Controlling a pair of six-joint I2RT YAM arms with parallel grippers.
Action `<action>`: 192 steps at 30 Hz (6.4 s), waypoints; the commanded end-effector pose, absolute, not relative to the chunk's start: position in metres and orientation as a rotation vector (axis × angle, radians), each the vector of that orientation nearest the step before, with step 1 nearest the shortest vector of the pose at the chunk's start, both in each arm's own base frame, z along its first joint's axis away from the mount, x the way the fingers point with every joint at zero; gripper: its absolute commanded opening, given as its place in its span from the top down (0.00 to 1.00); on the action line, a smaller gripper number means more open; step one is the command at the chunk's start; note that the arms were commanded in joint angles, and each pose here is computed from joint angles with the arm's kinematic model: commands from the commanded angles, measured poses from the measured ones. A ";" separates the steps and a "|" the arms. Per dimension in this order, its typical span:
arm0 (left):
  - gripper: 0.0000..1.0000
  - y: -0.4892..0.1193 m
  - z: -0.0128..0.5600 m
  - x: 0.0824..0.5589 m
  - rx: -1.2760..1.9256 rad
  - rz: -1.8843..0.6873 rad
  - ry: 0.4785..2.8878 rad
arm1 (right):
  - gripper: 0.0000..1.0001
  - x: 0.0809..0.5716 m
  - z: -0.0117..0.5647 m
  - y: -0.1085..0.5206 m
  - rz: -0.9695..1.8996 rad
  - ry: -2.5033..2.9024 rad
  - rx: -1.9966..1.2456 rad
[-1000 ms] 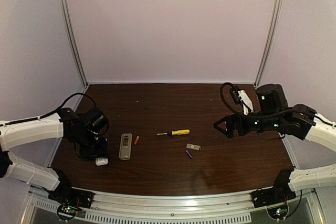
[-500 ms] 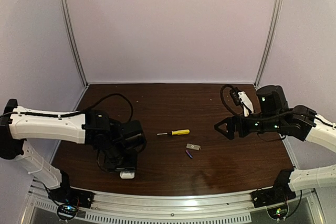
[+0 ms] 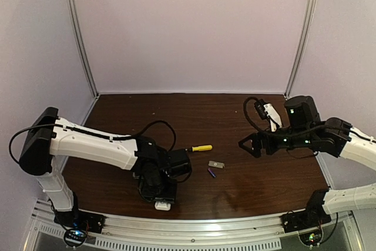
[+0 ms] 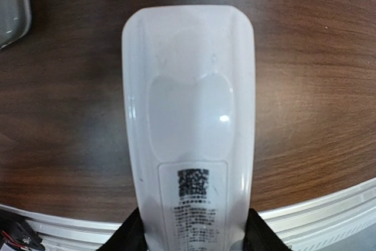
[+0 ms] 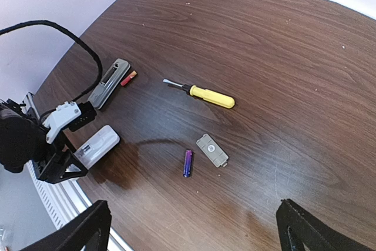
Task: Unload the batteries from the remote control
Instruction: Place the remote control at the center of the board, then pick up the remote control from the center of the board.
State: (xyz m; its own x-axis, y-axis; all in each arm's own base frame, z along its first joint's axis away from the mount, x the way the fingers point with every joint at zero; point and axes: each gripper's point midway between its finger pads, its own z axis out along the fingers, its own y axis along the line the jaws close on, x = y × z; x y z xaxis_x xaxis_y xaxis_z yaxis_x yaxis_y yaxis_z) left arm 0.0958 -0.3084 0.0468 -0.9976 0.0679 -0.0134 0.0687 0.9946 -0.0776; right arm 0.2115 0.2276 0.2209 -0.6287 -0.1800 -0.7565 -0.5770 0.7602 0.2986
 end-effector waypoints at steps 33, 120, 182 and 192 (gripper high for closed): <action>0.20 -0.376 0.030 0.105 0.435 -0.725 3.127 | 0.00 0.205 0.228 0.200 0.647 2.243 -0.414; 0.03 -0.309 0.233 0.207 0.949 -0.559 1.957 | 0.00 0.211 0.165 0.315 0.525 1.995 -1.640; 0.03 -0.271 0.213 0.215 0.837 -0.684 2.000 | 0.14 0.182 0.035 0.411 0.449 1.885 -1.950; 0.03 -0.267 0.213 0.212 0.839 -0.681 2.007 | 0.34 0.170 0.012 0.401 0.396 1.892 -2.011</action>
State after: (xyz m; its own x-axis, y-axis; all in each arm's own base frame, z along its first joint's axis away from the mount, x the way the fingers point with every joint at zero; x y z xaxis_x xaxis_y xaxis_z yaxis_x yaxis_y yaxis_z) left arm 0.2124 -0.2705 0.2132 -0.4211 0.3171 -0.8498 0.7681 0.6230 -0.1481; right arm 0.1751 0.4089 0.0316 0.0572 -0.8739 -0.4827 -0.9980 -0.0375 -0.0504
